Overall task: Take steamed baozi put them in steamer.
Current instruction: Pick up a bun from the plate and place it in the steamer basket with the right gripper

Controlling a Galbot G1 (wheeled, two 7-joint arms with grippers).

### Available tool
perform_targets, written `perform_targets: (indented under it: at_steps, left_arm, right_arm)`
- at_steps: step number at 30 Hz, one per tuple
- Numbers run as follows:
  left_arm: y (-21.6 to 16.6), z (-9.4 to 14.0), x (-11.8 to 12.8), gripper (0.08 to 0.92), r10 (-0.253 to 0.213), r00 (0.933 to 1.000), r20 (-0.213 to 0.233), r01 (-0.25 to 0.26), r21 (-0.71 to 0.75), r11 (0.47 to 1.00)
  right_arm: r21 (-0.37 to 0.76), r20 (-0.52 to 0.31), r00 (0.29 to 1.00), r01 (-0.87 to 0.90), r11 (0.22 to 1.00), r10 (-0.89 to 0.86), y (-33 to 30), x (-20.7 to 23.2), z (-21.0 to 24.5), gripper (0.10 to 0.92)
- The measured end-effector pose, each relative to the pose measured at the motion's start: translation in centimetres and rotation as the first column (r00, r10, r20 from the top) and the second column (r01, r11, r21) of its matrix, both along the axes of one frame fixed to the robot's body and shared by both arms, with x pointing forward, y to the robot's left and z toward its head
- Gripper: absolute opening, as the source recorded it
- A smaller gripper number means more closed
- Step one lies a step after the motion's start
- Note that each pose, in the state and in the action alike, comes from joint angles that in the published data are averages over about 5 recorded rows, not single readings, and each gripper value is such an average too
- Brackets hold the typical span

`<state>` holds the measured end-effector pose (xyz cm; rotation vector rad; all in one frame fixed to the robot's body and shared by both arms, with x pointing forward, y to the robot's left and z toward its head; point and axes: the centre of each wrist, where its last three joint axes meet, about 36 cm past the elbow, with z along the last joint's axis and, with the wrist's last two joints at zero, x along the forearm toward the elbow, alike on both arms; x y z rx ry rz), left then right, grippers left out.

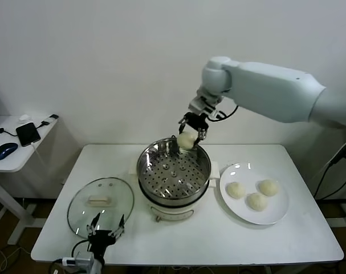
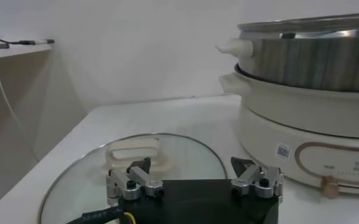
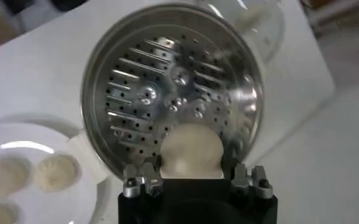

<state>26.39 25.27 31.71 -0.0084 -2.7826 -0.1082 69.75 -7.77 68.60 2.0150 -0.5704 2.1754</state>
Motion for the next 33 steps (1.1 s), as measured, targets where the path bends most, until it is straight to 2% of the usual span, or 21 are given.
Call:
perform_targets:
  at_steps: [8, 20, 28, 33]
  left_arm:
    - [-0.1, -0.5, -0.2, 0.823, 0.001, 1.0000, -0.005, -0.001, 0.007, 1.000]
    - [0.0, -1.2, -0.3, 0.823, 0.009, 0.9999, -0.008, -0.008, 0.029, 1.000]
    - [-0.1, -1.6, 0.0, 0.823, 0.006, 0.9999, -0.011, -0.005, 0.038, 0.999]
    - [-0.3, -1.5, 0.0, 0.823, 0.002, 0.9999, -0.011, -0.002, 0.039, 0.999]
  right_arm:
    - [-0.061, 0.029, 0.989, -0.141, 0.988, 0.143, 2.5, 1.4, -4.4, 0.661]
    - [-0.050, 0.047, 0.986, -0.159, 0.986, 0.161, 3.9, 3.6, -8.8, 0.674]
    - [-0.027, 0.044, 0.988, -0.150, 0.988, 0.151, 4.0, 4.1, -9.8, 0.813]
    - [0.000, 0.029, 0.989, -0.145, 0.989, 0.145, 3.6, 4.2, -8.7, 0.822]
